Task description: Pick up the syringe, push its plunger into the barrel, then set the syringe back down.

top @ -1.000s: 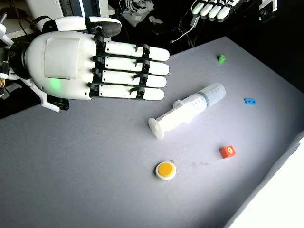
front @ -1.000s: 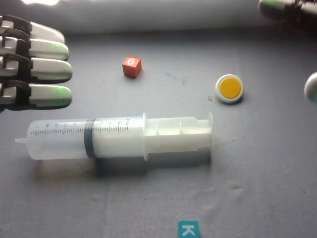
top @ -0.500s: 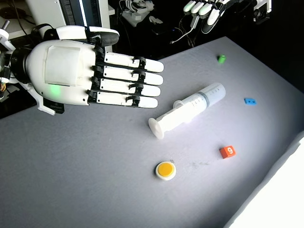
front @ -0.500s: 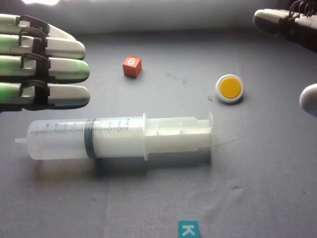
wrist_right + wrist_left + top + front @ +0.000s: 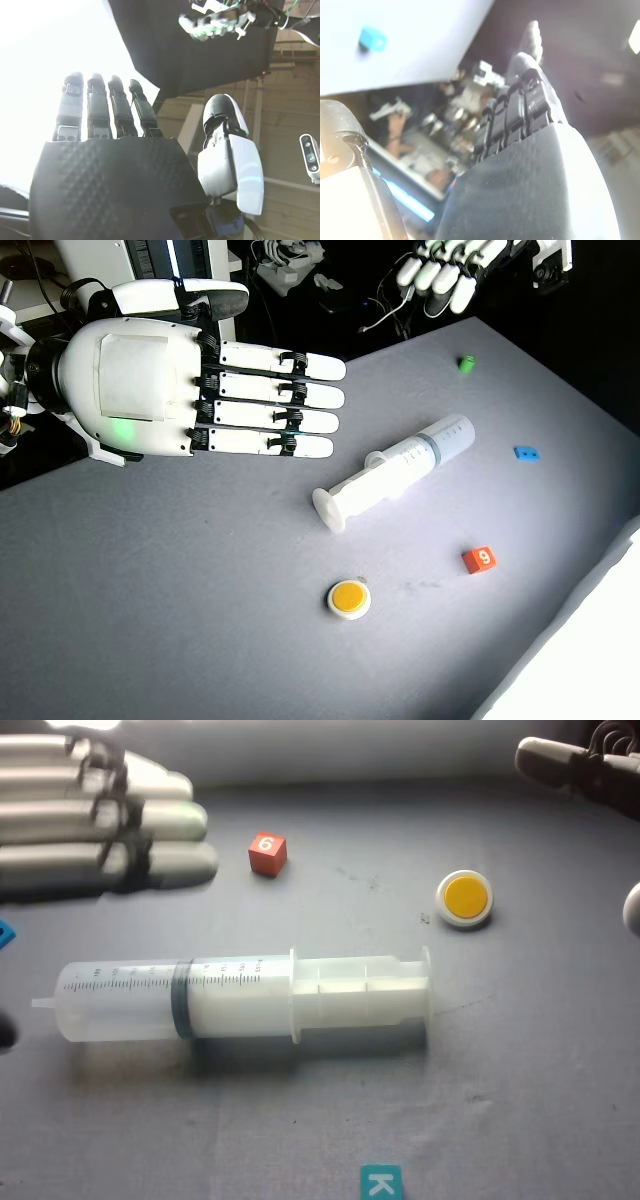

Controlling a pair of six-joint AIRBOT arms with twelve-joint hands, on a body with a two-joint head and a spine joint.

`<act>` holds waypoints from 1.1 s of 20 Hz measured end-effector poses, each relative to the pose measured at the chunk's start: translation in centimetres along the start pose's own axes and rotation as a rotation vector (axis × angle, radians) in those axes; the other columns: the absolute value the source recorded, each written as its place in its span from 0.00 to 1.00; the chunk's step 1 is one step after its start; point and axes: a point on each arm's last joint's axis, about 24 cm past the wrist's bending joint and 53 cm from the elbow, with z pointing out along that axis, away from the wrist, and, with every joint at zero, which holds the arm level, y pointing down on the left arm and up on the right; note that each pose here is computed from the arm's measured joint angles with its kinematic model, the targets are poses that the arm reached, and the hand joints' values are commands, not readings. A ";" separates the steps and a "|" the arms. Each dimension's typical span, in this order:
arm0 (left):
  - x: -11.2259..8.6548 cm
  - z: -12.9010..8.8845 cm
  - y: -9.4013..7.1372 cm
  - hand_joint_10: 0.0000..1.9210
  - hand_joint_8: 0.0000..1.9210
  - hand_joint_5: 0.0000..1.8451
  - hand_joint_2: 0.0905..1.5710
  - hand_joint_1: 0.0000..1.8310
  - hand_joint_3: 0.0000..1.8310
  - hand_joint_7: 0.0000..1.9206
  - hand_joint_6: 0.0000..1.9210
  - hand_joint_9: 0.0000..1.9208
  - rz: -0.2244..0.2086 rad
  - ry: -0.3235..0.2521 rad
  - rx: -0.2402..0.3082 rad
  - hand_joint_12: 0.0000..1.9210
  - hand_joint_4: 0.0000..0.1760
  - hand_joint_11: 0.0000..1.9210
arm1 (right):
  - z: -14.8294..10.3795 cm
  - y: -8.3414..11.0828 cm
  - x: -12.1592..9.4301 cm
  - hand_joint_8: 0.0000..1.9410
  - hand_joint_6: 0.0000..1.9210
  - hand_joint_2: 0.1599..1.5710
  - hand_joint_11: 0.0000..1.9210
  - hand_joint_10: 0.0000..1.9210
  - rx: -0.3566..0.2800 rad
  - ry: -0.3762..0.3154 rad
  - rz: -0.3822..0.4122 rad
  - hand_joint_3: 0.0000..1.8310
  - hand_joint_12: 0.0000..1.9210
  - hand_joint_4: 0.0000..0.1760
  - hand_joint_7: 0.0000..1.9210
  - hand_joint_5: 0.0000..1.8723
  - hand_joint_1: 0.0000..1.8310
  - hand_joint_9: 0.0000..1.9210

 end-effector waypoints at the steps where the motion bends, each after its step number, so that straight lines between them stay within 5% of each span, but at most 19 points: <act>1: -0.6 0.5 0.6 0.01 0.00 0.02 0.54 0.57 0.01 0.00 0.01 0.01 -0.031 -0.034 -0.041 0.24 0.00 0.00 | 0.0 0.1 0.0 0.00 0.00 0.75 0.00 0.00 -0.006 0.000 0.000 0.00 0.00 0.00 0.00 0.00 0.00 0.00; 3: -1.7 1.6 2.4 0.01 0.00 0.02 0.53 0.56 0.00 0.01 0.00 0.02 -0.123 -0.109 -0.163 0.24 0.00 0.00 | 0.0 0.4 0.0 0.00 0.00 0.76 0.00 0.00 -0.017 -0.001 0.000 0.00 0.00 0.00 0.00 0.00 0.00 0.00; 6: -0.5 2.2 5.6 0.00 0.00 0.02 0.52 0.58 0.00 0.00 0.00 0.01 -0.264 -0.138 -0.370 0.22 0.00 0.00 | 0.0 0.4 -0.1 0.00 0.00 0.75 0.00 0.00 -0.017 -0.003 -0.003 0.00 0.00 0.00 0.00 0.00 0.00 0.00; 11: 3.2 1.4 8.2 0.00 0.00 0.02 0.52 0.57 0.00 0.01 0.01 0.02 -0.442 -0.106 -0.598 0.25 0.00 0.00 | -0.1 0.5 0.0 0.00 0.00 0.75 0.00 0.00 -0.024 0.001 -0.005 0.00 0.00 0.00 0.00 0.00 0.00 0.00; 13: 5.4 0.6 9.5 0.00 0.00 0.02 0.53 0.57 0.00 0.00 0.00 0.01 -0.558 -0.093 -0.695 0.24 0.00 0.00 | -0.1 0.6 0.0 0.00 0.00 0.75 0.00 0.00 -0.027 -0.001 -0.005 0.00 0.00 0.00 0.00 0.00 0.00 0.00; 18: 9.8 -0.2 11.2 0.00 0.00 0.03 0.54 0.59 0.00 0.00 0.00 0.01 -0.765 -0.044 -0.841 0.20 0.00 0.00 | -0.1 0.8 0.0 0.00 0.00 0.75 0.00 0.00 -0.035 -0.001 -0.006 0.00 0.00 0.00 0.00 0.00 0.00 0.00; 22: 11.9 0.2 12.4 0.00 0.00 0.00 0.55 0.59 0.00 0.00 0.00 0.00 -0.825 -0.010 -0.877 0.20 0.00 0.00 | -0.1 0.9 0.0 0.00 0.00 0.75 0.00 0.00 -0.042 -0.002 -0.006 0.00 0.00 0.00 0.00 0.00 0.00 0.00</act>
